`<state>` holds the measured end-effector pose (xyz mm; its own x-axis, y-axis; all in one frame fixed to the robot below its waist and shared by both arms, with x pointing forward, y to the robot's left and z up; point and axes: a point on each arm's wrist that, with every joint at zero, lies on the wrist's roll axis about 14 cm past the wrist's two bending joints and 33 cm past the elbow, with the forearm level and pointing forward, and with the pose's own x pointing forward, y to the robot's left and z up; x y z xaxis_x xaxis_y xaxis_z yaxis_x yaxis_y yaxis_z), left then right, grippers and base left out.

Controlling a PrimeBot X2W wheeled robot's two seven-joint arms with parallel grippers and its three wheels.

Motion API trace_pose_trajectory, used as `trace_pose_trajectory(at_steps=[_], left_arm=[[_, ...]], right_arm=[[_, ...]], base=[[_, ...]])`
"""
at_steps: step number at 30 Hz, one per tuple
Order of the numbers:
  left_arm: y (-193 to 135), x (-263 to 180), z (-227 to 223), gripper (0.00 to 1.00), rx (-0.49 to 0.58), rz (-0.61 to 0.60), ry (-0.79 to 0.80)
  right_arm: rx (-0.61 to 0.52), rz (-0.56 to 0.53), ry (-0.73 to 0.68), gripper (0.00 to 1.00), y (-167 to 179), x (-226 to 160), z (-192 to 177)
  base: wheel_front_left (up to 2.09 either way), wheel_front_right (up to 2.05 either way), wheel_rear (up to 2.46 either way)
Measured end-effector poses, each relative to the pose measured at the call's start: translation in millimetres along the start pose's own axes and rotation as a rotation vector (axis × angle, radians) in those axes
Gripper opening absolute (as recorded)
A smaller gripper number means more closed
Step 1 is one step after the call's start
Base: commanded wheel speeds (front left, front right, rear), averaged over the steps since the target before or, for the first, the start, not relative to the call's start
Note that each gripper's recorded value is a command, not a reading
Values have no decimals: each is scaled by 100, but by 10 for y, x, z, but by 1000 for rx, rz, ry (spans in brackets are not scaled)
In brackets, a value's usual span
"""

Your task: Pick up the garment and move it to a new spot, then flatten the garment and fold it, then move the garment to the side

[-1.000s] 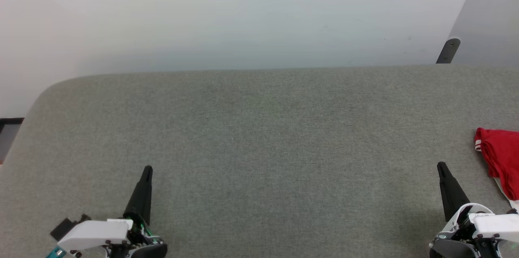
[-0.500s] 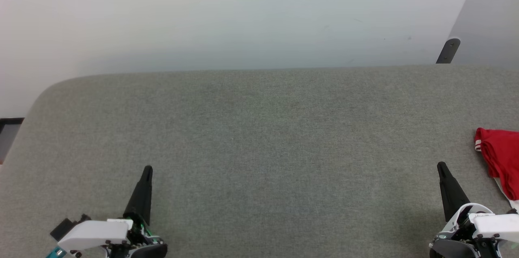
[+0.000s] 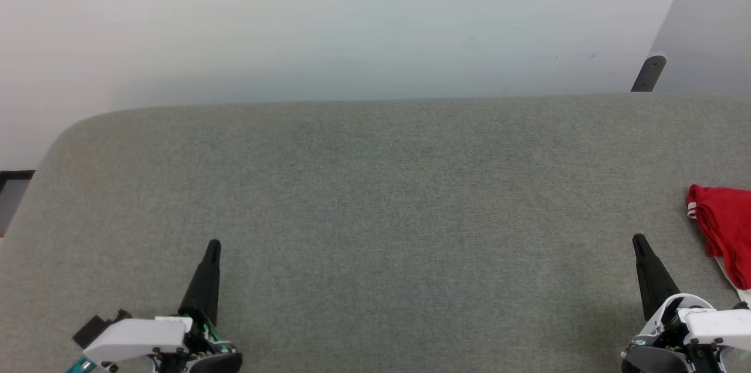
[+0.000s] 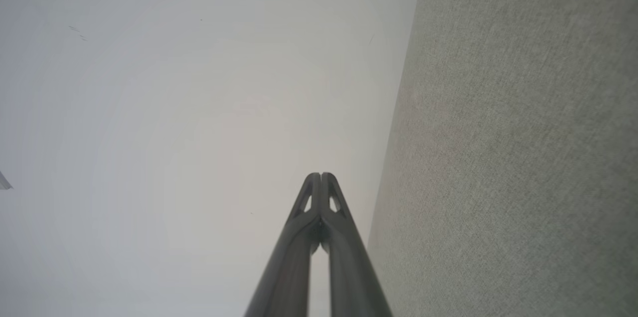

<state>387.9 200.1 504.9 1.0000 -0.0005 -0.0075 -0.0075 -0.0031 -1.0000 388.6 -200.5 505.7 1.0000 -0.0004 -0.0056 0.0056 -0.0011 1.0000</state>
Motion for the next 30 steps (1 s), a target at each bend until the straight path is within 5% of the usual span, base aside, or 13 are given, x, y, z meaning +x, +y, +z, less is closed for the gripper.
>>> trace_pose_trajectory(at_steps=[30], left_arm=[[0,0,0,0,0,0,0]], right_arm=[[0,0,0,0,0,0,0]], base=[[0,0,0]])
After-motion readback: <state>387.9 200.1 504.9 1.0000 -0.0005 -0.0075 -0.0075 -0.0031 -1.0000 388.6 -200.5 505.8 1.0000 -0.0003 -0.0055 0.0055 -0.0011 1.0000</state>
